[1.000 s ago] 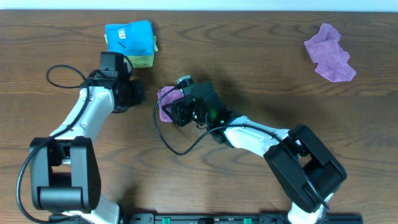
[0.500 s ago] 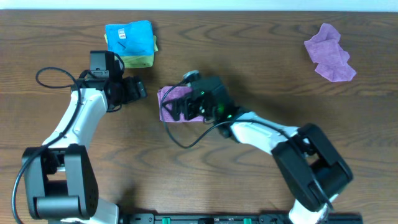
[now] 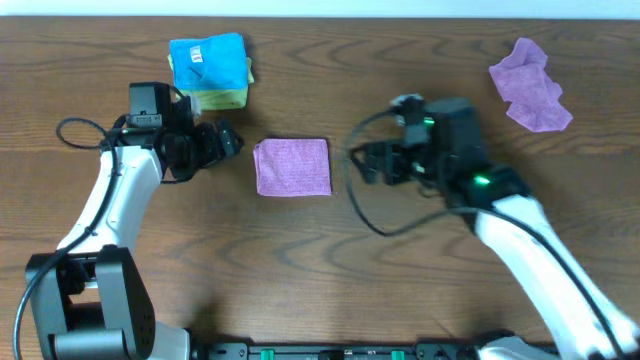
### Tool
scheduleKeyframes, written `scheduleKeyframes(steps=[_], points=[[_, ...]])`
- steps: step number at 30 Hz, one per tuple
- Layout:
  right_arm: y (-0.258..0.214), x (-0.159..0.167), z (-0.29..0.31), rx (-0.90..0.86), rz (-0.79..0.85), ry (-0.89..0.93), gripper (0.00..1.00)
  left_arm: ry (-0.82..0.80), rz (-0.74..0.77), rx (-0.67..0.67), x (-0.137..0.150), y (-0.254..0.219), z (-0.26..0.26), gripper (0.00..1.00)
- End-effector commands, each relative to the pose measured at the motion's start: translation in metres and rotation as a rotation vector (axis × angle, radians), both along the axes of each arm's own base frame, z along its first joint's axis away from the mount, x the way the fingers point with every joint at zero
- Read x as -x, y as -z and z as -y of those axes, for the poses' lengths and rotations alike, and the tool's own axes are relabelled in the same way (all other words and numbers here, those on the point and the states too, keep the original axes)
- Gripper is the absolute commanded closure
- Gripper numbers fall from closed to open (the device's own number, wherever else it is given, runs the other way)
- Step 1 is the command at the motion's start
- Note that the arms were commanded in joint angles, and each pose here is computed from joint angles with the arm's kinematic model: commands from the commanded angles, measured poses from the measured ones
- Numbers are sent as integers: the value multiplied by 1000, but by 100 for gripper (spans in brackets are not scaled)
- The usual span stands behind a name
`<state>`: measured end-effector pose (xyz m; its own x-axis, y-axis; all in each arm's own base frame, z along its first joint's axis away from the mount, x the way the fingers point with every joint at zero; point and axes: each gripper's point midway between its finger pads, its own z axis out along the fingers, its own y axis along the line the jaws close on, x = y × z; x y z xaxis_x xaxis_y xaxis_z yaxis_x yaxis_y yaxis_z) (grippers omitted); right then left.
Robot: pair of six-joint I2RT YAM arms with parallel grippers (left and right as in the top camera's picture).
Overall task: Fold the cloth
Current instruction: 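Release the folded square and retract the right gripper to rest, then grasp the folded purple square with the left gripper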
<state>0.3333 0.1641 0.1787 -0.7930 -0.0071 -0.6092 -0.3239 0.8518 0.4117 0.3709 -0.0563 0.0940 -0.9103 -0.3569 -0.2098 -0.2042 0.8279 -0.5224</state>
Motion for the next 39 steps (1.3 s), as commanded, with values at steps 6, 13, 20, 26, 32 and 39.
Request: scheduleKeyframes(steps=[6, 13, 20, 26, 32, 39], points=[[-26, 63, 61, 52, 167, 72, 1, 68, -2, 150, 12, -14, 24, 4], [8, 113, 81, 4, 172, 182, 1, 125, -13, 238, 21, -19, 46, 5], [31, 147, 98, 3, 179, 276, 1, 172, -41, 269, 32, -16, 66, 5], [44, 164, 100, -22, 163, 305, 1, 158, -93, 282, 45, -2, 71, 4], [43, 165, 100, -41, 161, 315, 1, 100, -127, 353, 54, 18, 76, 5], [43, 165, 100, -52, 153, 326, 1, -25, -167, 418, 62, 46, 77, 5]])
